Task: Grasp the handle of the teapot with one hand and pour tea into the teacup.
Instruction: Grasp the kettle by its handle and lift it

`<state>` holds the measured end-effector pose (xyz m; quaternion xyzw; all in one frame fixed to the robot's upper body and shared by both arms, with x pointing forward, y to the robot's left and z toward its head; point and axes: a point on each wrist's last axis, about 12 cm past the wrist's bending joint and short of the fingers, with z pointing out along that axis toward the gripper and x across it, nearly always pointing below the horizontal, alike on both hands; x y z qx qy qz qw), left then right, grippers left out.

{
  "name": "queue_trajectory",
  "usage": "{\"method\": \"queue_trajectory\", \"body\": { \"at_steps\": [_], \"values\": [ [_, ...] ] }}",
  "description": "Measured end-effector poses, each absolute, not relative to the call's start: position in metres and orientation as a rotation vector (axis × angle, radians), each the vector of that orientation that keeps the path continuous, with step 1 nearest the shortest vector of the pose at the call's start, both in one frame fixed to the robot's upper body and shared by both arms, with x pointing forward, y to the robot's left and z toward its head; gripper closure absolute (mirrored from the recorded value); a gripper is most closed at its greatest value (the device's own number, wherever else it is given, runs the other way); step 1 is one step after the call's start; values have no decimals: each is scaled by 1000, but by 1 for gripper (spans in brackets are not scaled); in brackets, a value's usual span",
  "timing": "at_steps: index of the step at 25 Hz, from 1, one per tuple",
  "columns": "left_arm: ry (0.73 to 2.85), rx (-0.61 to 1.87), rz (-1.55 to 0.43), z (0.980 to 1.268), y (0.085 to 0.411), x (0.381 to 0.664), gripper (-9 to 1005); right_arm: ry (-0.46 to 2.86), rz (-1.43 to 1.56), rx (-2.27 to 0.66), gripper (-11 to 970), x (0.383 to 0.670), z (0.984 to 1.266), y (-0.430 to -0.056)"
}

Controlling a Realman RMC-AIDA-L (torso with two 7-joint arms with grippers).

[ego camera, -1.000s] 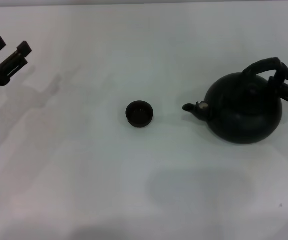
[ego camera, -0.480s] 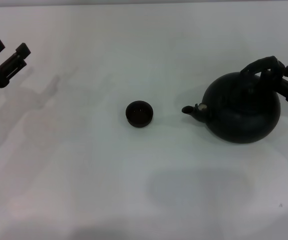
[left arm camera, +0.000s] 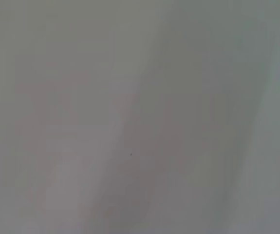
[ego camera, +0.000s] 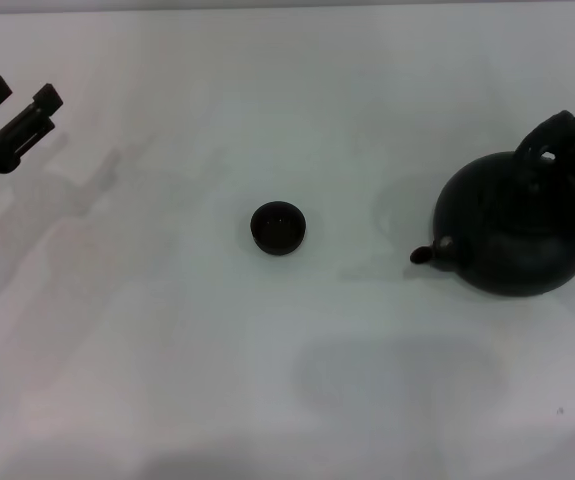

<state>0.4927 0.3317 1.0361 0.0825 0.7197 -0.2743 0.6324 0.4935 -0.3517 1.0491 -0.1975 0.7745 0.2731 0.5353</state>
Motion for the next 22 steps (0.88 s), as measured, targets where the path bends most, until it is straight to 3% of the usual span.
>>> {"method": "queue_trajectory", "body": {
  "at_steps": [22],
  "values": [
    [1664, 172, -644, 1031, 330, 489, 193, 1677, 536, -444, 800, 511, 1066, -351]
  ]
}}
